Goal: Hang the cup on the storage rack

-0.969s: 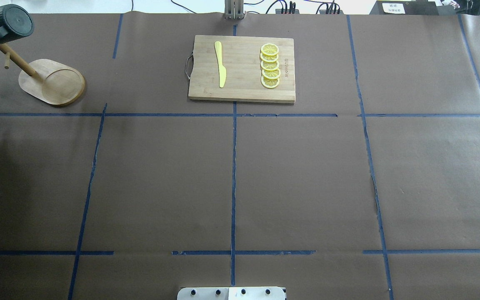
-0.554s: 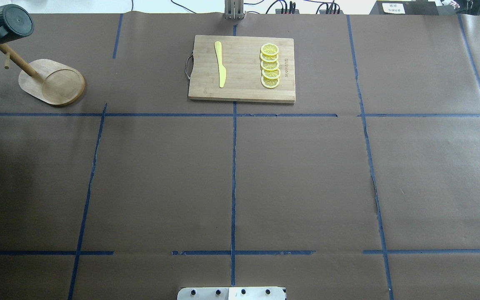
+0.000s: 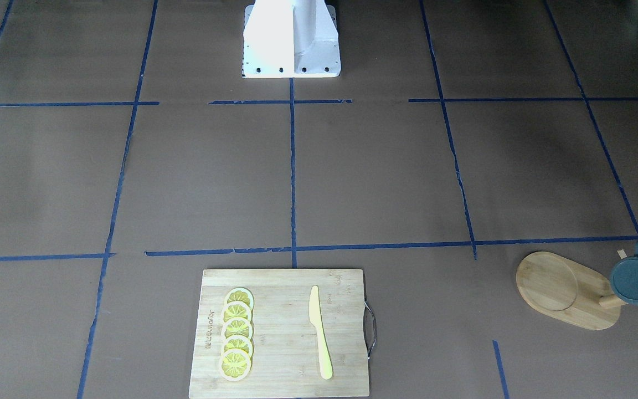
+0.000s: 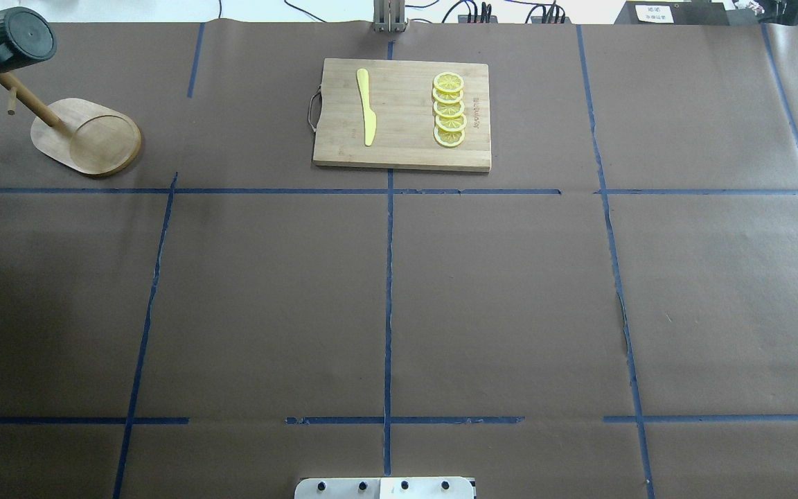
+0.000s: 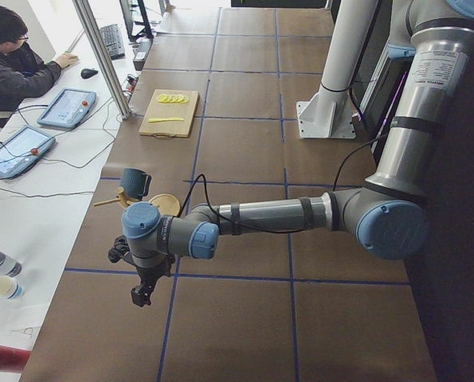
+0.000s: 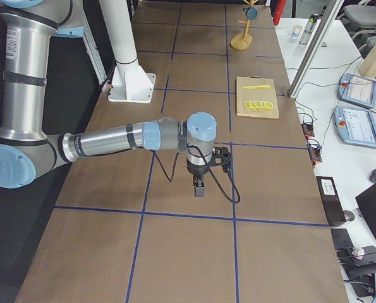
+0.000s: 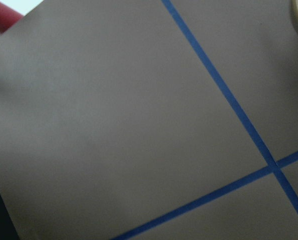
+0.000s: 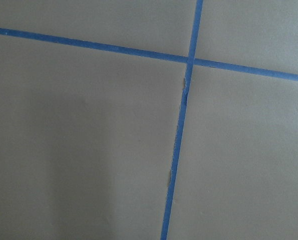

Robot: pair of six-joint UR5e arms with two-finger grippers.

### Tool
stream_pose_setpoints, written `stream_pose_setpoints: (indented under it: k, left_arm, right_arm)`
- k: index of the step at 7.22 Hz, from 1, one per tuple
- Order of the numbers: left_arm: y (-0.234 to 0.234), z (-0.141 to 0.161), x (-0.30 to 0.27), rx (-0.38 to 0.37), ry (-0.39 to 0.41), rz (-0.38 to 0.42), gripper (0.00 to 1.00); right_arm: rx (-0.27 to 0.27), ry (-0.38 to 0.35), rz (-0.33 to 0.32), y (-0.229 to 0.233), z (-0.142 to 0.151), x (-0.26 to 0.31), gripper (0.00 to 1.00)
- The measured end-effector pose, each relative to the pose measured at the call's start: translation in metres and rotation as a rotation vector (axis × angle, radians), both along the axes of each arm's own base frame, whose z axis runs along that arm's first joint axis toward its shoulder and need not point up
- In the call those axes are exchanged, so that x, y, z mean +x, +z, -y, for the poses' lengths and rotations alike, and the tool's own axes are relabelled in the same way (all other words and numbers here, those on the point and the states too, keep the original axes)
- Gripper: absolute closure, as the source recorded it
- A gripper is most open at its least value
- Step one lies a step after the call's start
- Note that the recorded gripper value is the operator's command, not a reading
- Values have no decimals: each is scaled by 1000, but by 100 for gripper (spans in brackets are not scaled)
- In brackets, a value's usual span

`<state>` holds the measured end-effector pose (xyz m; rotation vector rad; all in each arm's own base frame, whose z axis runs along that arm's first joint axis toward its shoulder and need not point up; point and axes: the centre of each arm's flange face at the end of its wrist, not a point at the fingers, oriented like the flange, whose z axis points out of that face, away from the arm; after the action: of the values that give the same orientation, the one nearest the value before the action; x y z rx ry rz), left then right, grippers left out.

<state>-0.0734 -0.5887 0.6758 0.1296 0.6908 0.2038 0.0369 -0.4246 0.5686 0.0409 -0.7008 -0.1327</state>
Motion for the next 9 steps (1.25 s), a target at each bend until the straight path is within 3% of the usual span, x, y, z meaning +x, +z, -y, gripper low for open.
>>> stream_pose_setpoints:
  k: [1, 3, 9]
  left_arm:
    - [-17, -14, -4, -70, -82, -50, 0]
    - [-33, -60, -3, -122, -170, -80, 0]
    - [-37, -80, 4, -138, -177, -121, 0]
  right_arm:
    - [0, 0, 0, 0, 0, 0, 0]
    - [-1, -1, -1, 1, 0, 0, 0]
    - [-39, 0, -9, 16, -4, 2, 0]
